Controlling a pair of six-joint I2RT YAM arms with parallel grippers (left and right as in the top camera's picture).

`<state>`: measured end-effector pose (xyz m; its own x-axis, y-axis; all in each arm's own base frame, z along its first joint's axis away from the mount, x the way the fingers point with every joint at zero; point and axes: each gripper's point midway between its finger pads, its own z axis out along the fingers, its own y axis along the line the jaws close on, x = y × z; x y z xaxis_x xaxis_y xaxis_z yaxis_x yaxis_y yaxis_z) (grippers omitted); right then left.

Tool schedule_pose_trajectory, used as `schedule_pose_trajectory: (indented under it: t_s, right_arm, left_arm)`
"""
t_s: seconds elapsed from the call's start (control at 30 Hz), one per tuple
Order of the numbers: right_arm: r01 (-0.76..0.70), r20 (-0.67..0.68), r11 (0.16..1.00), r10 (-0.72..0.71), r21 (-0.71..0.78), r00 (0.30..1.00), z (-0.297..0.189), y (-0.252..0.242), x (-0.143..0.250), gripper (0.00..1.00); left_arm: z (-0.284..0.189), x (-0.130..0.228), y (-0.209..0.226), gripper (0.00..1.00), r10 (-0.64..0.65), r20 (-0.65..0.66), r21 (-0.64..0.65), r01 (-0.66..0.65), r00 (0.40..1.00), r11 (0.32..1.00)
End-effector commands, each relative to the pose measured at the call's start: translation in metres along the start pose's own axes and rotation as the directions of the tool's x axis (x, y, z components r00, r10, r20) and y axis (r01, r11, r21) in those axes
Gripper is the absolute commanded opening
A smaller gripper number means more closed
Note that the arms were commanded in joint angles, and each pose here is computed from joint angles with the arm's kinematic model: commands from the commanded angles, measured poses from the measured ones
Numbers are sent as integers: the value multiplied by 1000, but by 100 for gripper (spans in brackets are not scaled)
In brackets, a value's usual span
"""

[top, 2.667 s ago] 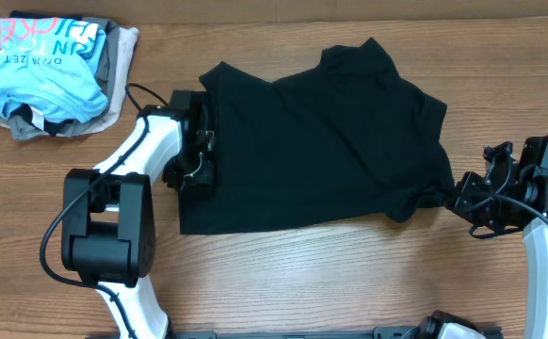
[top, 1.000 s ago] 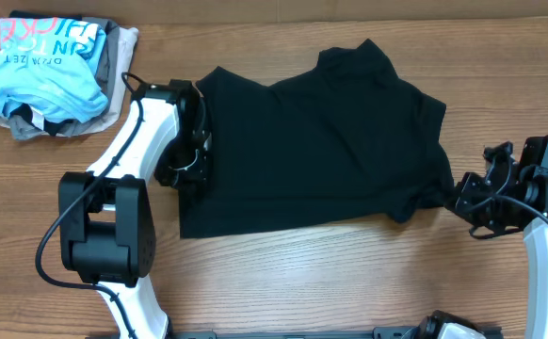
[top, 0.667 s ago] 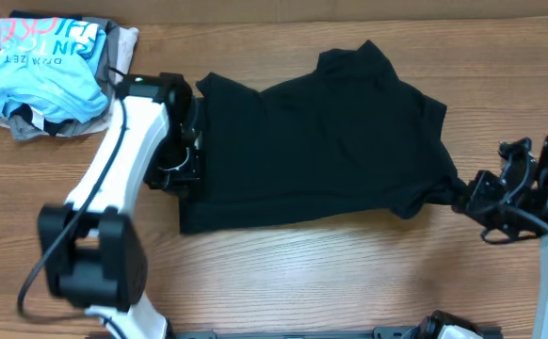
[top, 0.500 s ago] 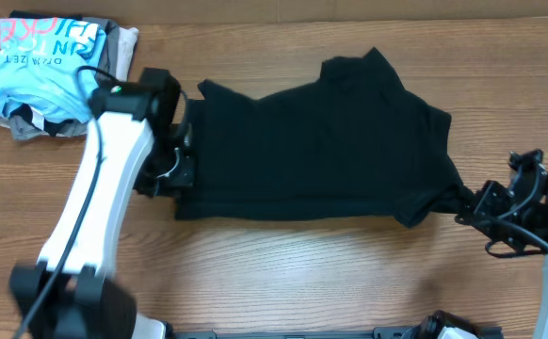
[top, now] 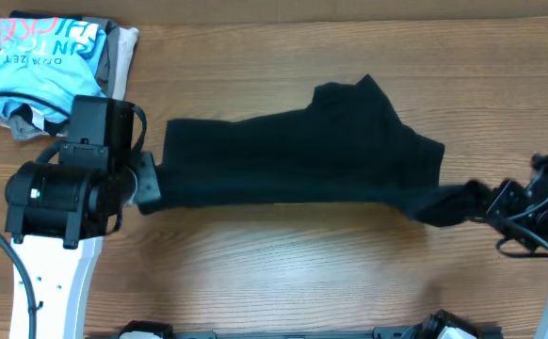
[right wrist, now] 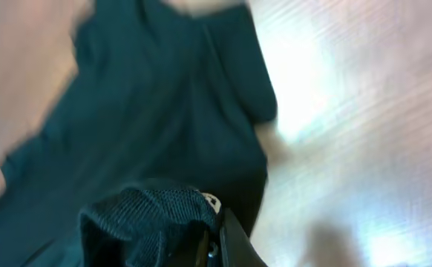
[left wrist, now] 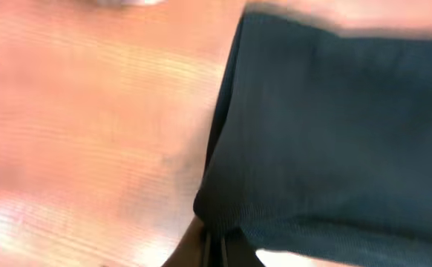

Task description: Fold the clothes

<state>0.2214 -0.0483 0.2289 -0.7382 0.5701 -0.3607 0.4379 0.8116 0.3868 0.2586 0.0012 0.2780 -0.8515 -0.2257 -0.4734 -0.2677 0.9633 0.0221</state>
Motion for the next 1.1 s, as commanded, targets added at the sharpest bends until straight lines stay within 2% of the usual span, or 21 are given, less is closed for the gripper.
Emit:
schedule_pose_trajectory:
  t_s: [0.0,0.13,0.27,0.43,0.63,0.7,0.83,1.07]
  right_arm:
    - [69,206,997,-62,-29,977,-32,18,-45,4]
    - [145,380,989,-119,-39,917,-74,41,-85,4]
    - [205,516,978,-160,-32,842,-140,68,-103,4]
    - [240,692,970,-199,39,694,-238,93,-98,4]
    - [210,783,970,-223,120,581,-296,94,-81,4]
    - [217,787,967,-236,133,570,-299,95,-81,4]
    - [217,764,966,-244,138,598,-287,93,-93,4]
    - [293,642,950,-293,111,709,-228,94,-141,4]
  left_arm:
    - [-6,-43,4,4,-71,175,-24,76,982,997]
    - [-29,-94,-9,4,-91,369,54,77,925,996]
    - [-92,-127,-7,4,-100,524,104,53,846,993]
    - [-195,-138,13,4,-92,691,122,10,717,992]
    - [-247,-135,34,4,-120,774,120,42,621,992]
    - [-248,-136,33,4,-115,778,116,37,617,992]
    - [-227,-147,25,4,-83,749,88,25,657,996]
    - [-162,-182,-1,4,-15,659,30,-6,752,1000]
